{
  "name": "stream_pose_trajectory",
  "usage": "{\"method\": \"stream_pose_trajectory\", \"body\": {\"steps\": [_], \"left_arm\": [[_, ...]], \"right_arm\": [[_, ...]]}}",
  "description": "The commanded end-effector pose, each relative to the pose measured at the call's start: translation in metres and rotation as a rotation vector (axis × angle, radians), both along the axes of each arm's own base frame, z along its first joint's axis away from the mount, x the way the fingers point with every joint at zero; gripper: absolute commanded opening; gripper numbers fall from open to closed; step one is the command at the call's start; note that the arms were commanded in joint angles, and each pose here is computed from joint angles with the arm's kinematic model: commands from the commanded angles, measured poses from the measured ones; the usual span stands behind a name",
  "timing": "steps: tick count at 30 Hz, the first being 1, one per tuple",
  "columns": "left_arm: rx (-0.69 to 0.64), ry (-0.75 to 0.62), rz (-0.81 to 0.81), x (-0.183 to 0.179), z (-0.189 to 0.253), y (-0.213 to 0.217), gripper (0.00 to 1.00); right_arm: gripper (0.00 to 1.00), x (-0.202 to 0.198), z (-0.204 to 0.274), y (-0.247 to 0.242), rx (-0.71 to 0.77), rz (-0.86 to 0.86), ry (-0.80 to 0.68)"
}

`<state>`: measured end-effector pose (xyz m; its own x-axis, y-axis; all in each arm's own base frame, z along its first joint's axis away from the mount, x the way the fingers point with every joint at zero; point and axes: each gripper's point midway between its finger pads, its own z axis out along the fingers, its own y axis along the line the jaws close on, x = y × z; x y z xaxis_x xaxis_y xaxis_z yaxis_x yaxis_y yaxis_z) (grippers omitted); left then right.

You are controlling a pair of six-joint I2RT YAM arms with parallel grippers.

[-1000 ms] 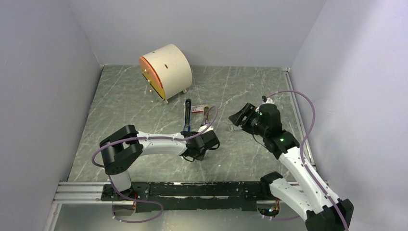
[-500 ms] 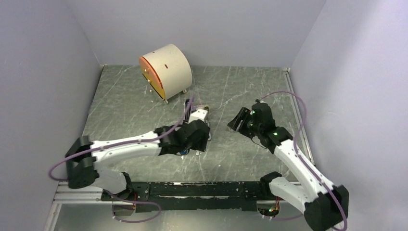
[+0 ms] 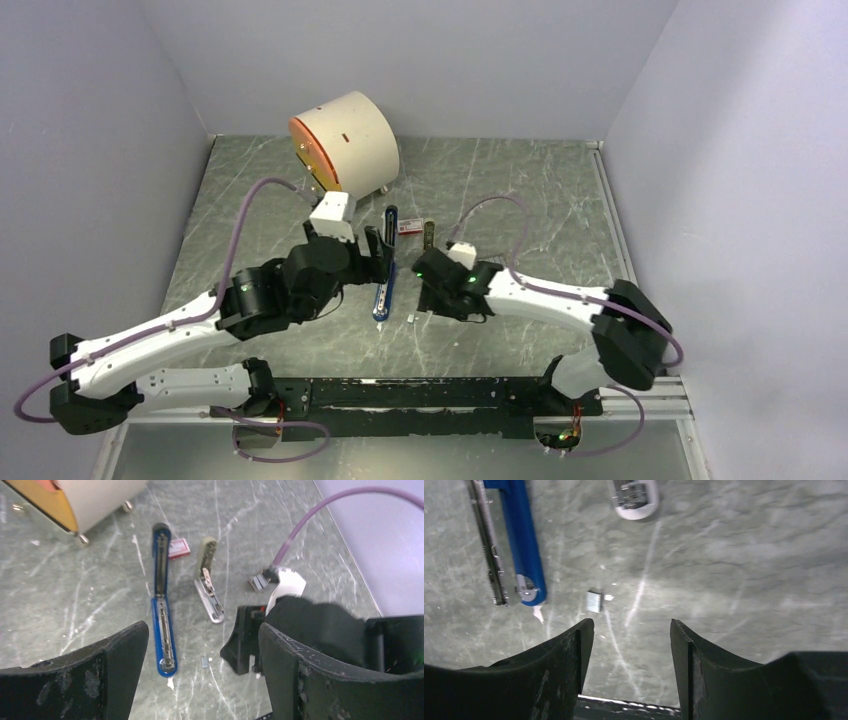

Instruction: Load the staples into the stapler

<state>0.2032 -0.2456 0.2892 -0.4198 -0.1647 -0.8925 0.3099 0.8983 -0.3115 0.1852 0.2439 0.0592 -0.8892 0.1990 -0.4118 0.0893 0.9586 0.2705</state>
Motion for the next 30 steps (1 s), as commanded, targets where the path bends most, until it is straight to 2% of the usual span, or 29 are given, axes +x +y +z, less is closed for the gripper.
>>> {"method": "stream_pose_trajectory", "body": {"steps": [1,4,8,10,16,23,30], "left_arm": [[0.02,-0.066,0.126,0.007,0.014,0.036,0.85],[0.022,-0.094,0.183,0.008,0.018,0.055,0.84],[0.022,-0.124,0.229,0.01,0.024,0.07,0.83],[0.034,-0.114,0.253,0.009,0.022,0.075,0.81],[0.061,-0.111,0.264,0.01,0.015,0.079,0.8],[0.079,-0.103,0.248,0.01,0.012,0.073,0.77],[0.096,-0.1,0.271,0.012,0.008,0.075,0.76]], "right_arm": [[0.61,0.008,0.0,0.026,-0.053,-0.062,-0.041],[0.6,0.011,-0.009,0.04,-0.092,-0.051,-0.025],[0.46,0.014,-0.019,0.05,-0.14,-0.044,0.002],[0.43,0.014,-0.022,0.05,-0.166,-0.055,0.003],[0.38,0.011,-0.035,0.058,-0.178,-0.035,0.044],[0.41,0.007,-0.042,0.062,-0.202,-0.017,0.075],[0.35,0.005,-0.047,0.057,-0.224,-0.014,0.082]]}}
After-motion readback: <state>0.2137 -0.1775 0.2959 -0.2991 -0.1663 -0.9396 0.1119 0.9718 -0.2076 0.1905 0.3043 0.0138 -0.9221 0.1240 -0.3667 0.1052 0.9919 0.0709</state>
